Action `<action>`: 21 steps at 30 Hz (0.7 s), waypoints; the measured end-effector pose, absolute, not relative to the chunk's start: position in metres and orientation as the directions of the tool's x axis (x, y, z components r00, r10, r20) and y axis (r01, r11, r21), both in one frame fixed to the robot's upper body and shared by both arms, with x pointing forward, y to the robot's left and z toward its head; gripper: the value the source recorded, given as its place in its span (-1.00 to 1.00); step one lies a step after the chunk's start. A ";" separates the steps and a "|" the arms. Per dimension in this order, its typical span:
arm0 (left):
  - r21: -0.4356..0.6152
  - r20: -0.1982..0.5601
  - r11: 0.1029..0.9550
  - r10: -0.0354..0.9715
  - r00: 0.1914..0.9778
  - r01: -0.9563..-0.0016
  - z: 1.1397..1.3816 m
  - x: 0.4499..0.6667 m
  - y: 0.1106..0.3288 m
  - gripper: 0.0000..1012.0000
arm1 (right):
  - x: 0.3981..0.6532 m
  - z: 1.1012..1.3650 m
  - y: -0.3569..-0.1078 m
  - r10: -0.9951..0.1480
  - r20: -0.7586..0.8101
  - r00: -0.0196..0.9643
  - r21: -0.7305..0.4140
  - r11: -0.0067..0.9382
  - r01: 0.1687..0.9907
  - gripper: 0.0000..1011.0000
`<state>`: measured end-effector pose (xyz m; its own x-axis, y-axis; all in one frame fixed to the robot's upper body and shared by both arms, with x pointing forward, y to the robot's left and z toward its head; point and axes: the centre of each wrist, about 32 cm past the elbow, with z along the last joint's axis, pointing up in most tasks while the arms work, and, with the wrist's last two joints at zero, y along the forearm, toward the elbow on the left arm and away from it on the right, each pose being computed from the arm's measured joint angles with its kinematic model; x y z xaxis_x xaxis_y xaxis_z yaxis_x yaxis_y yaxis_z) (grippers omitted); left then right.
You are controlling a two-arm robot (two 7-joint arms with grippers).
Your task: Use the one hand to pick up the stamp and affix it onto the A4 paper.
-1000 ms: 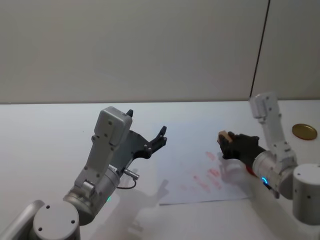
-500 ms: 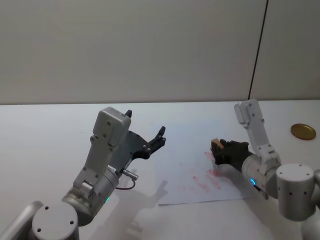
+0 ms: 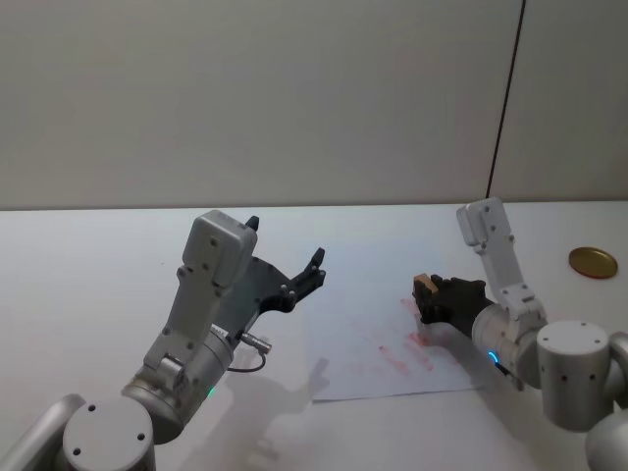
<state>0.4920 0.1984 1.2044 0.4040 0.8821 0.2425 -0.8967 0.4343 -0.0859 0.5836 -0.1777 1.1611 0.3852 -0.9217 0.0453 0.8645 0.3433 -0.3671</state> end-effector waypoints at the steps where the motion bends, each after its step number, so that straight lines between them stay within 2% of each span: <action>1: -0.086 0.242 0.434 0.882 0.404 -0.897 1.204 0.492 0.198 0.96 | 0.584 1.161 -0.178 -0.922 0.045 0.385 -0.368 0.343 0.864 -0.58; 21: -0.086 0.242 0.434 0.882 0.404 -0.897 1.204 0.492 0.198 0.96 | 0.593 1.167 -0.179 -0.922 0.027 0.385 -0.410 0.341 0.846 -0.57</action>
<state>0.4920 0.1984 1.2044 0.4040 0.8820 0.2425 -0.8967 0.4343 -0.0858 0.5925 -0.1792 1.1667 0.3851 -0.9225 0.0269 0.8459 0.3411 -0.4099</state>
